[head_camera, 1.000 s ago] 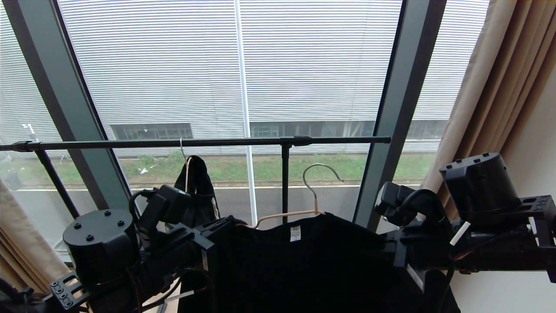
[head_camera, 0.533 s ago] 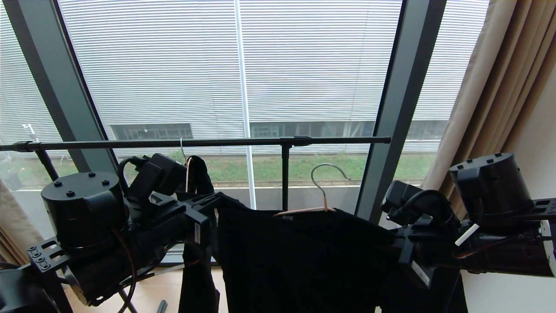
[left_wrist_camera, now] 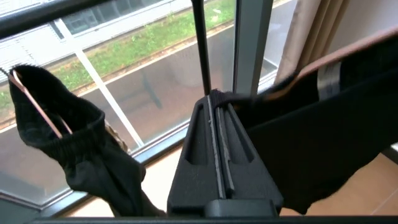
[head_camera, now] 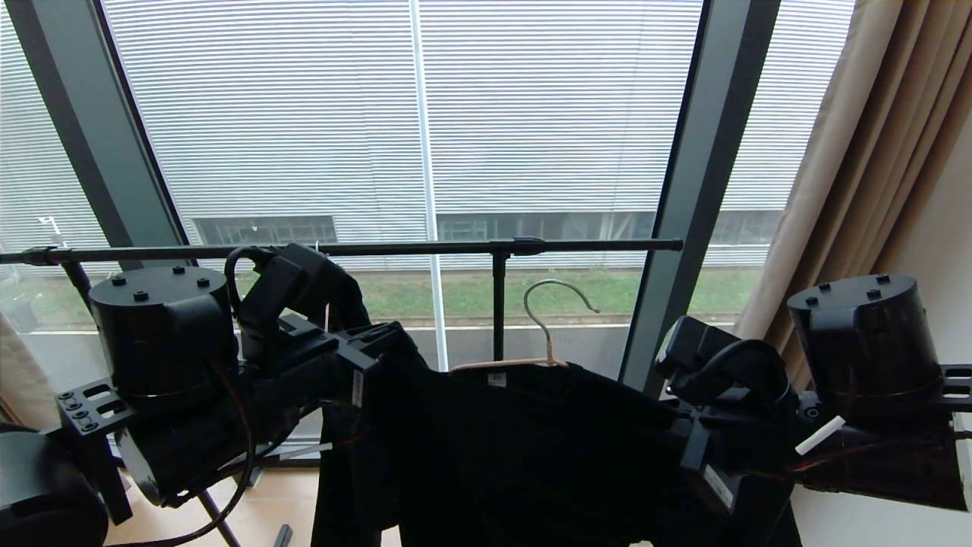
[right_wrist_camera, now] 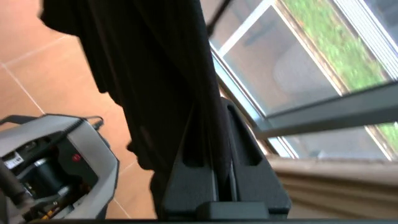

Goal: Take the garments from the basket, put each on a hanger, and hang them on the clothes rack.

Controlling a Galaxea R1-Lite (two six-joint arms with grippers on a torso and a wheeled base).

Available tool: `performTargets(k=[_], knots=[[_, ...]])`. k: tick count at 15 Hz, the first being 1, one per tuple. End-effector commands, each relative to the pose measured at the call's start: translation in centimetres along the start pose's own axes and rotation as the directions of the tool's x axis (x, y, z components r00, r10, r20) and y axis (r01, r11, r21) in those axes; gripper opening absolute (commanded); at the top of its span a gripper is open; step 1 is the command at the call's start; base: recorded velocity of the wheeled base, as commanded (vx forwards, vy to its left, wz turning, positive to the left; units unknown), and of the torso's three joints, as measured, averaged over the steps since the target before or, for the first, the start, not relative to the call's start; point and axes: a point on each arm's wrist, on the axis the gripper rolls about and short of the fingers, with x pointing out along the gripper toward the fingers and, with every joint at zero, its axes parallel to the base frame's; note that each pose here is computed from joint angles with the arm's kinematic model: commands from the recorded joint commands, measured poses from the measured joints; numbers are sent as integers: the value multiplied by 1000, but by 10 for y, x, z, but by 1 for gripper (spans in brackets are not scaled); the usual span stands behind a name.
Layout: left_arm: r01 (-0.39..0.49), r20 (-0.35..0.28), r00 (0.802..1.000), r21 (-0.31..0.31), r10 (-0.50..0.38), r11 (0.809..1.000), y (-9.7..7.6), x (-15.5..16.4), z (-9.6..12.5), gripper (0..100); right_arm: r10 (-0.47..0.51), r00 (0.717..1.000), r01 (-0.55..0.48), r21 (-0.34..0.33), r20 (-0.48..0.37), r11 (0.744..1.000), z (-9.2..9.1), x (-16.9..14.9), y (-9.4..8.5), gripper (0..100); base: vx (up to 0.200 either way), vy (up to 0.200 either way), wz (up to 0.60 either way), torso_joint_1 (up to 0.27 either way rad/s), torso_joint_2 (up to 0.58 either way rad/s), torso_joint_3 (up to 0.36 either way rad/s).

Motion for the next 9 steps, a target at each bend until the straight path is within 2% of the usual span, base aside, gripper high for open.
performTargets(k=[1, 2, 5, 6, 7, 9], knots=[[17, 24, 1000, 5, -17, 1000, -4, 3, 11, 0, 22, 1000, -22, 21, -14, 1000, -3, 13, 5, 0, 0, 0, 0, 0, 0, 0], [22, 30, 999, 7, -23, 1000, -6, 4, 13, 0, 33, 999, -33, 57, -1, 998, -2, 16, 6, 0, 0, 0, 0, 0, 0, 0], [19, 29, 999, 7, -20, 1000, -5, 9, 14, 0, 170, 985, -172, 70, 31, 983, -7, 15, 11, 0, 0, 0, 0, 0, 0, 0], [19, 29, 999, 7, -20, 1000, -5, 9, 14, 0, 170, 985, -172, 70, 31, 983, -7, 15, 11, 0, 0, 0, 0, 0, 0, 0], [14, 19, 1000, 6, -15, 1000, -4, 8, 11, 0, 193, 979, -196, 41, 61, 980, -13, 7, -3, 0, 0, 0, 0, 0, 0, 0], [-4, 24, 1000, 2, 4, 1000, 1, 8, 12, 0, 197, 978, -196, -11, 63, 980, -23, 4, -15, 0, 0, 0, 0, 0, 0, 0]])
